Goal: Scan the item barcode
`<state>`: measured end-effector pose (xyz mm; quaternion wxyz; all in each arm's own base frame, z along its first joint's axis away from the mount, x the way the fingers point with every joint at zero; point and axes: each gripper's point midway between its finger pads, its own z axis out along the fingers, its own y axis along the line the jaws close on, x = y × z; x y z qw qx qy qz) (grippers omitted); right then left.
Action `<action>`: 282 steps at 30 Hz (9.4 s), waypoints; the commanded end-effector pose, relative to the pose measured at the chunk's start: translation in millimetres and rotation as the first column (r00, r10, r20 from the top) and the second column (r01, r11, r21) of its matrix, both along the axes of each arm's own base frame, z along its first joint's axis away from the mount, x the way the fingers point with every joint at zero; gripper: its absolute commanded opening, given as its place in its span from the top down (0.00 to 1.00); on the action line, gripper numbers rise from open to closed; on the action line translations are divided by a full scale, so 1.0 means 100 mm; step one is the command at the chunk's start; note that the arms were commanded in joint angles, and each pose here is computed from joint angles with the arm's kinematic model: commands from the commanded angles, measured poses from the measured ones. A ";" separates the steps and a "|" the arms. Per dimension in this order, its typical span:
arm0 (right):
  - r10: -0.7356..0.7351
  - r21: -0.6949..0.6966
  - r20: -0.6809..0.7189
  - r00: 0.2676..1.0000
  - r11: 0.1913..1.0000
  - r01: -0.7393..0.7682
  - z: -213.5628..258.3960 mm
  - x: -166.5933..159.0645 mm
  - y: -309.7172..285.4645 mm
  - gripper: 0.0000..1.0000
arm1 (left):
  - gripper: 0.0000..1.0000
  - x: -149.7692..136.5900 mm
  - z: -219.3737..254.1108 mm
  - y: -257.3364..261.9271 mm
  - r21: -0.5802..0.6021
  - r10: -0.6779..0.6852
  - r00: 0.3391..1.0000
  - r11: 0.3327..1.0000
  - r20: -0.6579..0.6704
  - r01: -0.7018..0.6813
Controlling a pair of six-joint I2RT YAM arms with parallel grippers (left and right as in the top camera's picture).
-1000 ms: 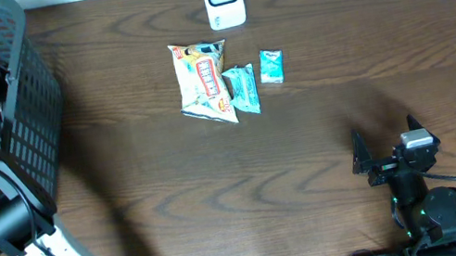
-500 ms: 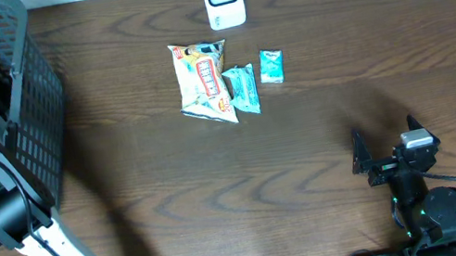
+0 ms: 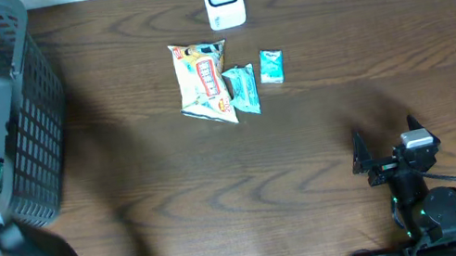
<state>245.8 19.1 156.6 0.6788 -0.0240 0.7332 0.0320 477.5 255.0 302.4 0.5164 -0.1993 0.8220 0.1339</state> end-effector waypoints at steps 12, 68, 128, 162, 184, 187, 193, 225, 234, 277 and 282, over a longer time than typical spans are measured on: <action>-0.013 -0.001 -0.002 1.000 1.000 0.013 -0.01 0.00 -0.03 0.01 | 0.93 -0.71 1.78 -2.54 -0.491 -0.277 0.814 0.683 0.510 0.540; -0.013 -0.001 -0.002 1.000 1.000 0.013 -0.01 0.00 -0.03 0.01 | 0.02 -0.70 0.99 -1.66 -0.330 -0.123 0.975 0.927 0.183 0.179; -0.013 -0.001 -0.002 1.000 1.000 0.013 -0.01 0.00 -0.03 0.01 | 0.26 -1.38 -2.99 0.41 -0.264 0.312 0.577 0.660 -0.755 -0.703; -0.013 -0.001 -0.002 1.000 1.000 0.013 -0.01 0.00 -0.03 0.01 | 0.50 -0.92 1.31 -1.78 -0.739 -0.120 0.927 0.572 0.355 0.357; -0.013 -0.001 -0.002 1.000 1.000 0.013 -0.01 0.00 -0.03 0.01 | 0.43 -0.64 -1.73 -5.84 -0.669 -0.753 0.597 0.597 -0.277 0.442; -0.013 -0.001 -0.003 1.000 1.000 0.013 -0.01 0.00 -0.03 0.01 | 0.43 -0.56 -2.00 -5.90 -0.670 -0.750 0.593 0.603 -0.293 0.433; -0.013 -0.001 -0.002 1.000 1.000 0.013 -0.01 0.00 -0.03 0.01 | 0.02 -0.54 -2.24 -5.91 -0.669 -0.744 0.584 0.616 -0.323 0.415; -0.013 -0.001 -0.003 1.000 1.000 0.013 -0.01 0.00 -0.03 0.01 | 0.02 -0.84 -1.34 -2.71 -0.367 -0.093 0.773 0.911 -0.627 -0.188; -0.013 -0.001 -0.003 1.000 1.000 0.013 -0.01 0.00 -0.03 0.01 | 0.02 -0.88 -1.34 -2.63 -0.309 -0.121 0.745 0.944 -0.656 -0.119; 0.133 0.150 0.119 0.984 0.977 -0.150 0.32 -0.04 0.24 0.01 | 0.02 -0.88 -1.34 -2.63 -0.309 -0.121 0.745 0.944 -0.656 -0.119; 0.514 0.560 0.186 0.837 0.645 -0.520 0.62 -0.38 0.90 0.01 | 0.02 -0.88 -1.34 -2.63 -0.309 -0.121 0.745 0.944 -0.656 -0.119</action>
